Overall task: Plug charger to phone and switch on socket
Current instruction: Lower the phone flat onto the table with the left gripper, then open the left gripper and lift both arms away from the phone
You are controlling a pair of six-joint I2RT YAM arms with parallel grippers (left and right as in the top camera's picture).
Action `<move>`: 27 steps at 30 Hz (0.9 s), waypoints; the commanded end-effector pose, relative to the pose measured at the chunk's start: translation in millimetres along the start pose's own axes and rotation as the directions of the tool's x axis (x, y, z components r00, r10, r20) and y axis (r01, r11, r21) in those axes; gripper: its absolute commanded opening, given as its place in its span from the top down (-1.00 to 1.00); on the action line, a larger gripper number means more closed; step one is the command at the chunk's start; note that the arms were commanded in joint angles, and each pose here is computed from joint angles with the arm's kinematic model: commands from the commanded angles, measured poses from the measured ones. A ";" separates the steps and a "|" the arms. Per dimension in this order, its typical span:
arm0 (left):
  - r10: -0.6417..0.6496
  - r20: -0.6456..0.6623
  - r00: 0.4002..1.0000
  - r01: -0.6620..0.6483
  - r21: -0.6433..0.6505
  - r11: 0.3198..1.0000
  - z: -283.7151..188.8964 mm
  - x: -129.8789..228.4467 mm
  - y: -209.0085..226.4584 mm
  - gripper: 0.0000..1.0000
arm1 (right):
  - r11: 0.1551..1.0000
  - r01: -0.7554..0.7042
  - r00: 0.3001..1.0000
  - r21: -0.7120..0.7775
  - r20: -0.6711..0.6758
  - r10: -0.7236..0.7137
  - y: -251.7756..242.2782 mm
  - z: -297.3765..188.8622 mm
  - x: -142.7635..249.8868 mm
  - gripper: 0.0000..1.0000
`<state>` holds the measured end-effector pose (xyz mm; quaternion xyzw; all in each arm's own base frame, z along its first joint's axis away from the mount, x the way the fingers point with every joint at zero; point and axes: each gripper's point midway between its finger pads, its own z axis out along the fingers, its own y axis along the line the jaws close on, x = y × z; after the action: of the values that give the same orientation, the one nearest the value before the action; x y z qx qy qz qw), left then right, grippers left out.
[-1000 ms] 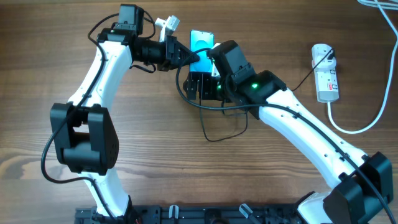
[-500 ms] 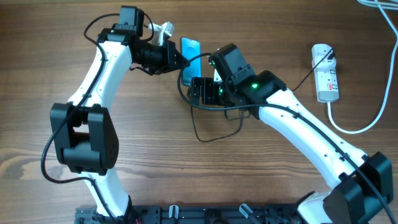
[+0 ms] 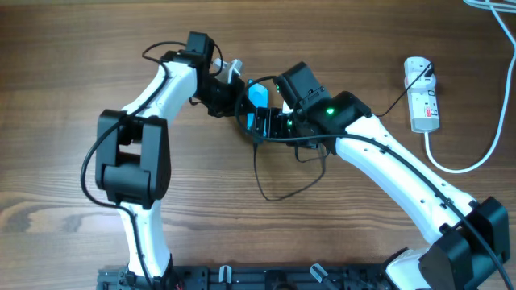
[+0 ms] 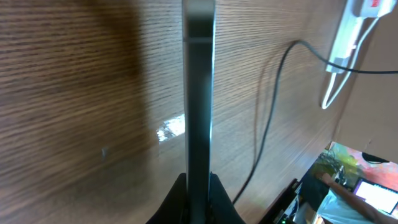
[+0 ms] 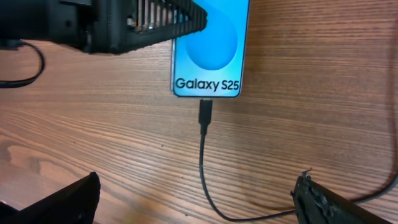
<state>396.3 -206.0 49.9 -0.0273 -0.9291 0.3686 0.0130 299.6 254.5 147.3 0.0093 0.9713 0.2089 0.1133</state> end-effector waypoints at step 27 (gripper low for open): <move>-0.103 0.024 0.994 0.105 -0.367 0.924 -3.0 4.6 76.9 -0.57 | 0.996 -0.036 0.999 0.086 -0.001 0.036 -19.2 -9.6 0.9 -0.99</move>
<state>399.3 -169.0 10.3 -0.0094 -0.9706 0.2403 0.0142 287.5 246.3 141.1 0.0128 0.9776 0.1913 0.0865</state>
